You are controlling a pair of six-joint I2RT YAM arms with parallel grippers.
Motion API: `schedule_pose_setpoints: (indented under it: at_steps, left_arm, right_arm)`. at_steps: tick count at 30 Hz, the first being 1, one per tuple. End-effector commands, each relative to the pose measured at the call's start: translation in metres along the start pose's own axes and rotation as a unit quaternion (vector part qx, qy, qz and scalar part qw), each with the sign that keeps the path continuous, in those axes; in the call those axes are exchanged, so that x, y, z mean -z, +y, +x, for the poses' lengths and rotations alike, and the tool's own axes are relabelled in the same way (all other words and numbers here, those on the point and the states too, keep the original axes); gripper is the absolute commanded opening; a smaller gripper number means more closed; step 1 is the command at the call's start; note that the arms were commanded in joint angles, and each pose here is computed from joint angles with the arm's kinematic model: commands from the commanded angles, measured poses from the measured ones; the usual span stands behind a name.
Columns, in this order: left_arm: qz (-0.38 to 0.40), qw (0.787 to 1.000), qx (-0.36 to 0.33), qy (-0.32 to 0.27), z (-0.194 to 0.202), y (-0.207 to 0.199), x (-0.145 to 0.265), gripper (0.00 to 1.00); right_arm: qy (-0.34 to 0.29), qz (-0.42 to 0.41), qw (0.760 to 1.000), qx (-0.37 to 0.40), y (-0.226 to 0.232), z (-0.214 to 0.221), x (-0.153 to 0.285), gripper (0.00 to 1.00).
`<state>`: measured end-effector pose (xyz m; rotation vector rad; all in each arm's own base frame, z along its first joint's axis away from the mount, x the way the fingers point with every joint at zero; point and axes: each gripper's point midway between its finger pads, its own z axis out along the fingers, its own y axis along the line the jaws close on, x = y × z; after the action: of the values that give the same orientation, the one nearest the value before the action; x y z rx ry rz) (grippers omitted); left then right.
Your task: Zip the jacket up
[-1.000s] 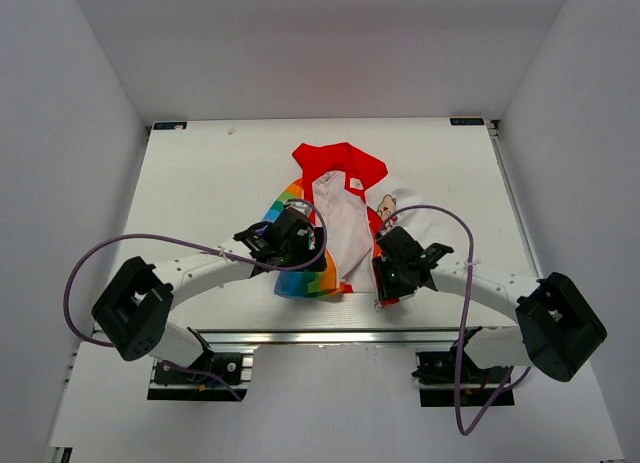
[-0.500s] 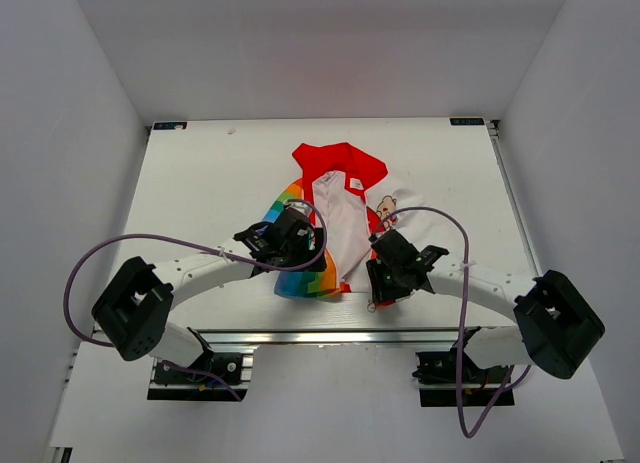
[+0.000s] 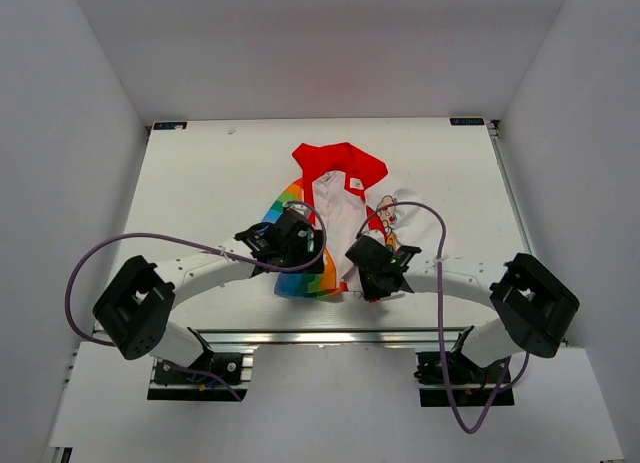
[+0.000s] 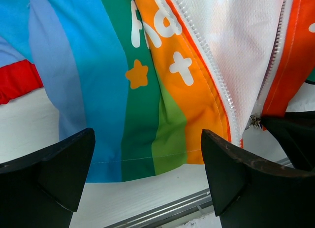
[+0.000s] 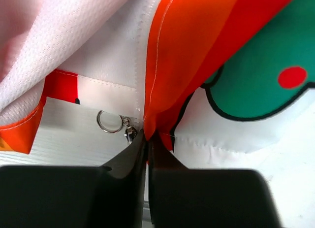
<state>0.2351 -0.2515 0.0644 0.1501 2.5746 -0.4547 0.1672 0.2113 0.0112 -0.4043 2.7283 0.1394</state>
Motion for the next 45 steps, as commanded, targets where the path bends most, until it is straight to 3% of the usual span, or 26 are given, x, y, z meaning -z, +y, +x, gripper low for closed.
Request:
schedule_pose_setpoints:
  at_steps: [1, 7, 13, 30, 39, 42, 44, 45]
  left_arm:
    - [-0.003, 1.000, 0.006, -0.013, -0.008, 0.001, 0.006, 0.98]
    - [0.049, 0.999, -0.004, -0.004, -0.006, -0.017, 0.018, 0.98]
    - [0.123, 0.992, 0.008, 0.026, 0.014, -0.041, 0.015, 0.97]
    - [0.099, 0.993, -0.022, 0.062, 0.024, -0.058, -0.013, 0.74]
    - [0.091, 0.993, -0.023, 0.073, 0.027, -0.060, -0.021, 0.40]
    - [0.105, 0.991, -0.023, 0.074, 0.028, -0.064, -0.020, 0.34]
    - [0.107, 0.991, -0.021, 0.074, 0.027, -0.065, -0.020, 0.36]
    - [0.104, 0.991, -0.020, 0.078, 0.027, -0.065, -0.020, 0.49]
  right_arm:
    - [0.053, 0.030, 0.998, -0.027, -0.021, 0.047, -0.014, 0.00]
    - [-0.082, -0.082, 0.992, -0.043, 0.010, -0.009, 0.027, 0.00]
    - [-0.191, -0.121, 0.971, -0.081, 0.002, -0.046, 0.071, 0.00]
    - [-0.181, -0.078, 0.976, -0.097, -0.021, -0.038, 0.063, 0.00]
    - [-0.177, -0.066, 0.976, -0.104, -0.026, -0.035, 0.060, 0.00]
    - [-0.178, -0.063, 0.976, -0.106, -0.028, -0.035, 0.060, 0.00]
    - [-0.176, -0.063, 0.977, -0.105, -0.028, -0.034, 0.059, 0.00]
    - [-0.174, -0.062, 0.977, -0.106, -0.028, -0.033, 0.058, 0.00]
